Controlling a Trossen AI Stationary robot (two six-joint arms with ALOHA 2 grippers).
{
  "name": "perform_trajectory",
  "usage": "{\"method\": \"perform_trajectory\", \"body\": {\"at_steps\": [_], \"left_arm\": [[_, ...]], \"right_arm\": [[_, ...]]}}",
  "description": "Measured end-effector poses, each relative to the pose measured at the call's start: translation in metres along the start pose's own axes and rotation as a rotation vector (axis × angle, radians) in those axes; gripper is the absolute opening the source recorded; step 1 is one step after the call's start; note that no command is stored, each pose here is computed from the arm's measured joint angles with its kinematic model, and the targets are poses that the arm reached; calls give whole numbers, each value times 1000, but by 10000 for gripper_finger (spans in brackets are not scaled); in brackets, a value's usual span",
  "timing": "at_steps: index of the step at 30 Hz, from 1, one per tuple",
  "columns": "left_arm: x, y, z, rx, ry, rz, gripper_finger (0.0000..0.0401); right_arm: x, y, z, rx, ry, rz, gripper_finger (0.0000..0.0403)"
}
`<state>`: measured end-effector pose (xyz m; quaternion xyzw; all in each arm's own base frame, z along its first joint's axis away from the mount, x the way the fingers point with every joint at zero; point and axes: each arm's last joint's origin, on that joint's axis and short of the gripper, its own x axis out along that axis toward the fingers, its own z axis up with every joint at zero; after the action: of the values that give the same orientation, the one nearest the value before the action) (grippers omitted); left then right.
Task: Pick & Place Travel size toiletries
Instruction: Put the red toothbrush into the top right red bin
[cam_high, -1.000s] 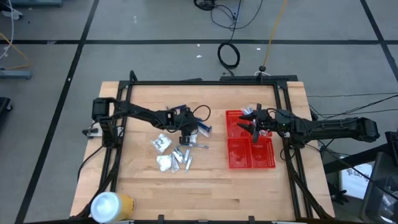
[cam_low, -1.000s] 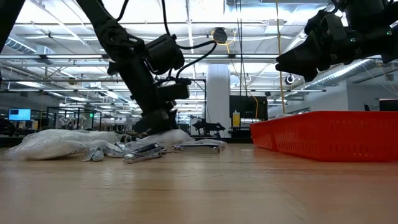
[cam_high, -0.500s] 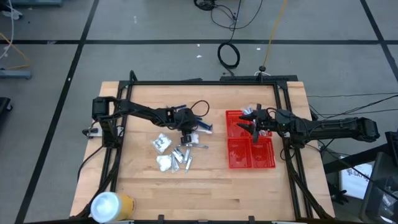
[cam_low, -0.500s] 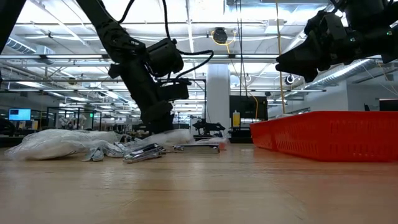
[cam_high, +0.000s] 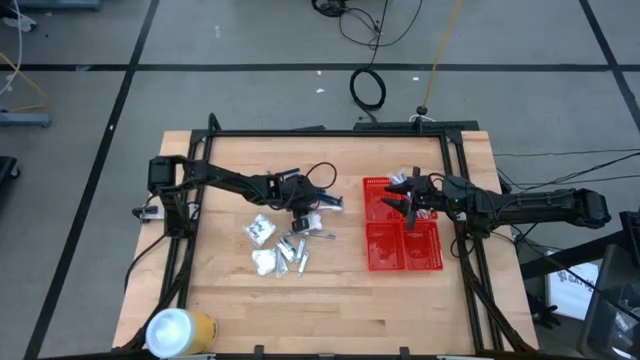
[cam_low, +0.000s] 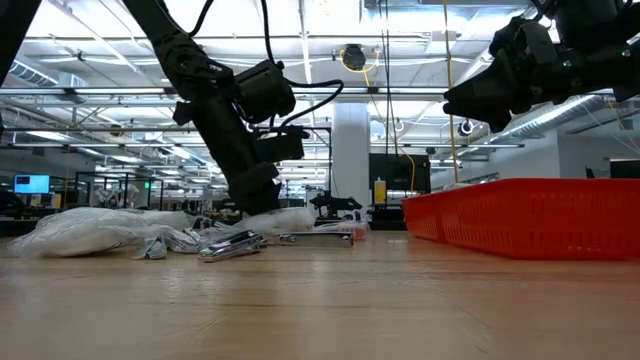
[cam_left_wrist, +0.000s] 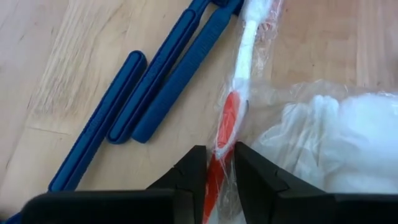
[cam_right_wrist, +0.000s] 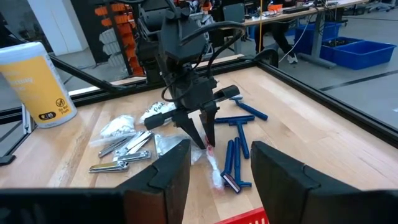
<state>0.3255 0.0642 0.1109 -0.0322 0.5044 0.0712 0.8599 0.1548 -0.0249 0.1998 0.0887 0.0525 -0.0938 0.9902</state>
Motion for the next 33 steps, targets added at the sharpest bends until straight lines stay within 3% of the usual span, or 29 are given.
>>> {"method": "perform_trajectory", "body": {"at_steps": [5, 10, 20, 28, 33], "left_arm": [[-4, -1, 2, 14, -10, 57, 16], [-25, -1, 6, 18, -45, 111, 12], [-96, -16, 32, 105, -319, 181, 5], [-113, -26, 56, 246, -606, 116, 6], [-123, -24, 69, 275, -793, 65, 4]], "right_arm": [[0, 0, 0, 0, 0, 0, 155], [0, 0, -1, 0, 8, -1, 155], [0, 0, -1, 0, 6, -2, 155], [0, 0, 2, 1, -22, 0, 155], [1, 1, 5, 2, -59, 5, 155]]}}
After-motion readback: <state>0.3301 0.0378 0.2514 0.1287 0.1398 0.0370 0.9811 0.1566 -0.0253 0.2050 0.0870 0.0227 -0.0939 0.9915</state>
